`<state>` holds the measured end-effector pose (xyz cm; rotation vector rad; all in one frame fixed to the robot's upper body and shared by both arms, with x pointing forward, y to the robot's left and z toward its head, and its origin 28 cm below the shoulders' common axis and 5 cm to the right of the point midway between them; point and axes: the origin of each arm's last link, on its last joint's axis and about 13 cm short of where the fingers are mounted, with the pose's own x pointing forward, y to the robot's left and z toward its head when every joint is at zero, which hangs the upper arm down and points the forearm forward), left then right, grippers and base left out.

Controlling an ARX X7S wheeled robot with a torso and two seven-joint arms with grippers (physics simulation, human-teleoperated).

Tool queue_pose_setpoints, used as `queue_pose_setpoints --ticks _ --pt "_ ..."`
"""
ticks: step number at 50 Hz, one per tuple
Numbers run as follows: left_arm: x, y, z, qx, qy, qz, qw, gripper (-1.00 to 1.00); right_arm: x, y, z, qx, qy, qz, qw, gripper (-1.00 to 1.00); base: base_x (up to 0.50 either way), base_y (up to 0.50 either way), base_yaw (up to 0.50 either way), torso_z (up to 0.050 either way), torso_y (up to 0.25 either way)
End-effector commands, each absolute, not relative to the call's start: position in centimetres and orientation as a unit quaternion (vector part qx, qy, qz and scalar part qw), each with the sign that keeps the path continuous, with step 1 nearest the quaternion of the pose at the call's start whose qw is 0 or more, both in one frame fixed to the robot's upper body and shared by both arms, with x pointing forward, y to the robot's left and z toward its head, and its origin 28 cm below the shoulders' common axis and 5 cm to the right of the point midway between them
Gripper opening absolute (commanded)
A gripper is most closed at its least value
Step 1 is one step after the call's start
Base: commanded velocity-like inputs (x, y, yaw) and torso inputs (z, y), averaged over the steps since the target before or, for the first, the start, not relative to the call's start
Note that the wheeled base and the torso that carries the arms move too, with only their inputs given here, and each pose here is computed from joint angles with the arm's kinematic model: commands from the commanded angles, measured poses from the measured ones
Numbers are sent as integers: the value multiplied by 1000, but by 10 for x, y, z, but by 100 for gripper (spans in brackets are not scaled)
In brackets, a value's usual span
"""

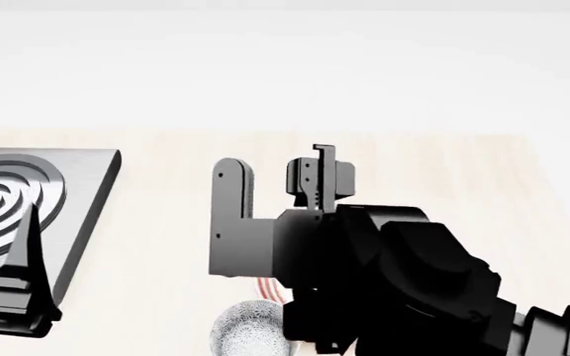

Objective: Pick the akita bowl between the plate and the ramekin and place it on the plate.

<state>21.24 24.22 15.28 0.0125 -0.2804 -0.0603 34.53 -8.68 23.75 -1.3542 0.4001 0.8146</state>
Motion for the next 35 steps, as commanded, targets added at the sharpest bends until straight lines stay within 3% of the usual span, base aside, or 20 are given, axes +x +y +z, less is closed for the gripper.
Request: queue_pose_setpoints --ticks 1,14,26,35 --pt "210 242 151 4 -139 -42 989 100 347 -76 228 -603 155 379 685 100 0 0 0 0 0" --pt "208 244 149 0 -137 -44 990 100 355 -60 214 -598 138 388 687 100 0 0 0 0 0" --pt "206 247 147 -12 -136 -52 989 100 342 -57 201 -591 183 463 635 100 0 0 0 0 0" --pt "206 248 148 -17 -137 -48 989 100 347 -58 196 -596 188 459 632 100 0 0 0 0 0"
